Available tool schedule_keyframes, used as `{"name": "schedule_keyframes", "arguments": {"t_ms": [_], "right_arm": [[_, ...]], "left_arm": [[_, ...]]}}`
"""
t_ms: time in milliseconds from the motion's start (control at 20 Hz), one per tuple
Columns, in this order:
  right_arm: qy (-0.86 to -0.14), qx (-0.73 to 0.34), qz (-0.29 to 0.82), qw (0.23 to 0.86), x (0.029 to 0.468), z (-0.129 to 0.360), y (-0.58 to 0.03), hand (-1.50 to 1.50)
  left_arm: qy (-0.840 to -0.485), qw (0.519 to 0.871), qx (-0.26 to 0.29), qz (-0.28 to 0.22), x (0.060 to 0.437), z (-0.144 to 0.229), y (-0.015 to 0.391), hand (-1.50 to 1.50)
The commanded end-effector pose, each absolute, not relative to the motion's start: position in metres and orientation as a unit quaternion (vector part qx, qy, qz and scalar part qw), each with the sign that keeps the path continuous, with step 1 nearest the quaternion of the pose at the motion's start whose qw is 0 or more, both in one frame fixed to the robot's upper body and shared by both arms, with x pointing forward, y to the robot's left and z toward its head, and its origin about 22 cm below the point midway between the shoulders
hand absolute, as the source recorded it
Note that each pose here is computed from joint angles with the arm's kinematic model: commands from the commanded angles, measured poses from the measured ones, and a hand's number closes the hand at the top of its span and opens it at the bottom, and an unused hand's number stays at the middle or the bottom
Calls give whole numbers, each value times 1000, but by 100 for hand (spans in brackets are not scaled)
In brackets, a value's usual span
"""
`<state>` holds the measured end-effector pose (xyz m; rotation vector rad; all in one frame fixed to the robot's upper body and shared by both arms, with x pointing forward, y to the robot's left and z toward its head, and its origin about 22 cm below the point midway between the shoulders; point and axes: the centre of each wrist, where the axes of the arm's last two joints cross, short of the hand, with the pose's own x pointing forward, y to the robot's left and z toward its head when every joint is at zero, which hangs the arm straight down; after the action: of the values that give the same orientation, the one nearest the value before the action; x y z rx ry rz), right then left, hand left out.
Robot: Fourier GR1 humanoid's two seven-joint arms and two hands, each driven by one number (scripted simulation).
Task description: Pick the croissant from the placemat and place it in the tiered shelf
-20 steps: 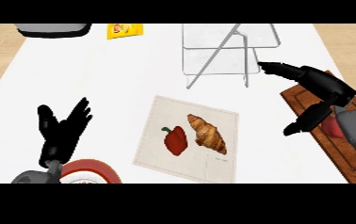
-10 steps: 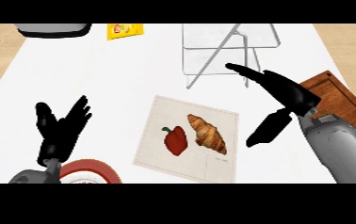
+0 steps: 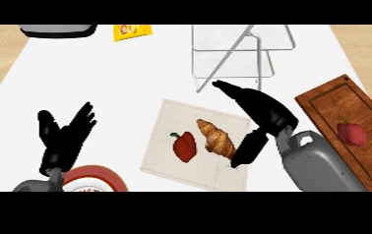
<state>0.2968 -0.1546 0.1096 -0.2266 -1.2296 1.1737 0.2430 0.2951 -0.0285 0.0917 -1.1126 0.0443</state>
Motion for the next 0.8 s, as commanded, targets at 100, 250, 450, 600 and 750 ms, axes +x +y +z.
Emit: {"name": "schedule_keyframes", "arguments": {"t_ms": [100, 250, 450, 600, 750], "right_arm": [[-507, -128, 552, 649, 293, 104, -135, -150], [-490, -143, 557, 655, 280, 99, -135, -150], [-488, -178, 547, 656, 274, 84, -124, -150], [-490, -180, 557, 646, 278, 65, -123, -150], [-489, -181, 550, 653, 261, 58, -129, -150]], "left_arm": [[-527, 849, 45, 21, 257, -27, 295, 0], [-525, 849, 50, 23, 242, -36, 297, 0], [-530, 846, 45, 24, 257, -41, 286, 0], [-524, 851, 38, 18, 262, -16, 301, 0], [-524, 850, 41, 29, 263, -23, 296, 0]]}}
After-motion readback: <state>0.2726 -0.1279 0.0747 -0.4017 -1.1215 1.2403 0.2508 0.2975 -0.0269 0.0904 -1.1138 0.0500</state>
